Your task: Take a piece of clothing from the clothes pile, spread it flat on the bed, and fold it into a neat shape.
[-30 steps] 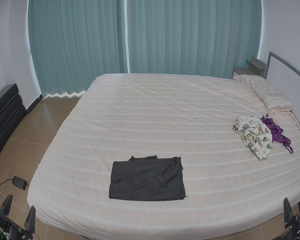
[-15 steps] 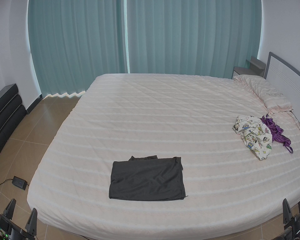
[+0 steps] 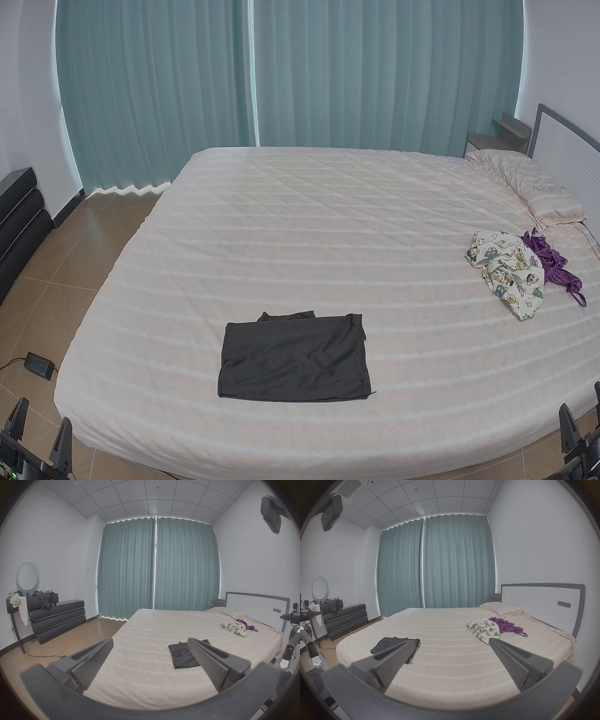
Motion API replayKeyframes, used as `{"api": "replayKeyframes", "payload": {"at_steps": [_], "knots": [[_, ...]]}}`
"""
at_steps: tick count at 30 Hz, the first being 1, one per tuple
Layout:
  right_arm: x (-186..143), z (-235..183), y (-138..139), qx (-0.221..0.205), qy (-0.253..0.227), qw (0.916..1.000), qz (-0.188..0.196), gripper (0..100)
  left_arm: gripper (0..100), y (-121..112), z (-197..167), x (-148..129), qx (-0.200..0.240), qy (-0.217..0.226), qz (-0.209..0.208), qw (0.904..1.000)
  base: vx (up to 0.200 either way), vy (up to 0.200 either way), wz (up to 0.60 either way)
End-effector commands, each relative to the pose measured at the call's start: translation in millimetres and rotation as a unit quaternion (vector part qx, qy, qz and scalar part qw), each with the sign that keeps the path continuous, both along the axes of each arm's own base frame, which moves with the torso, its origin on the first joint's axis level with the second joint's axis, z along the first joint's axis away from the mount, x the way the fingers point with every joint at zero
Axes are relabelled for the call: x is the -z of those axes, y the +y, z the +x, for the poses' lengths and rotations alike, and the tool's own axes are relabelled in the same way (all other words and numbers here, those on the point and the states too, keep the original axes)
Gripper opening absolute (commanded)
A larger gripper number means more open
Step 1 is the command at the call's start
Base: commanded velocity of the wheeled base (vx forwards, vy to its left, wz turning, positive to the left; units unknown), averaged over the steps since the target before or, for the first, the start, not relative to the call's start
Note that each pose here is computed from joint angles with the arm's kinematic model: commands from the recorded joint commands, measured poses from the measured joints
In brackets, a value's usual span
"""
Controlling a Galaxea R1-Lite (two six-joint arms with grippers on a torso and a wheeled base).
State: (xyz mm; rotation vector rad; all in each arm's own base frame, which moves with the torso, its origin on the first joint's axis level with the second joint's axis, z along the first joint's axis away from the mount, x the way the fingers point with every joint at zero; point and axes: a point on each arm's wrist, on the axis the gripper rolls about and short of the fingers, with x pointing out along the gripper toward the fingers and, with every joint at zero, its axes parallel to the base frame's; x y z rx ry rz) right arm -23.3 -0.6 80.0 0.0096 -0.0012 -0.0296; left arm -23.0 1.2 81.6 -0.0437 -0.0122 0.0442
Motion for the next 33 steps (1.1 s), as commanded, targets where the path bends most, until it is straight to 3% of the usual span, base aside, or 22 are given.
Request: {"api": "replayKeyframes", "payload": {"at_steps": [1,33], "knots": [[3.8,0.3,0.0,0.0,0.002,1.0,-0.002,100,100,0.0,0.7,4.6,0.001,0.005,0.0,1.0,0.0,0.0,0.0],[3.8,0.3,0.2,-0.004,0.002,1.0,0.002,100,100,-0.1,0.7,4.6,0.001,0.005,0.006,1.0,0.0,0.0,0.0]]}}
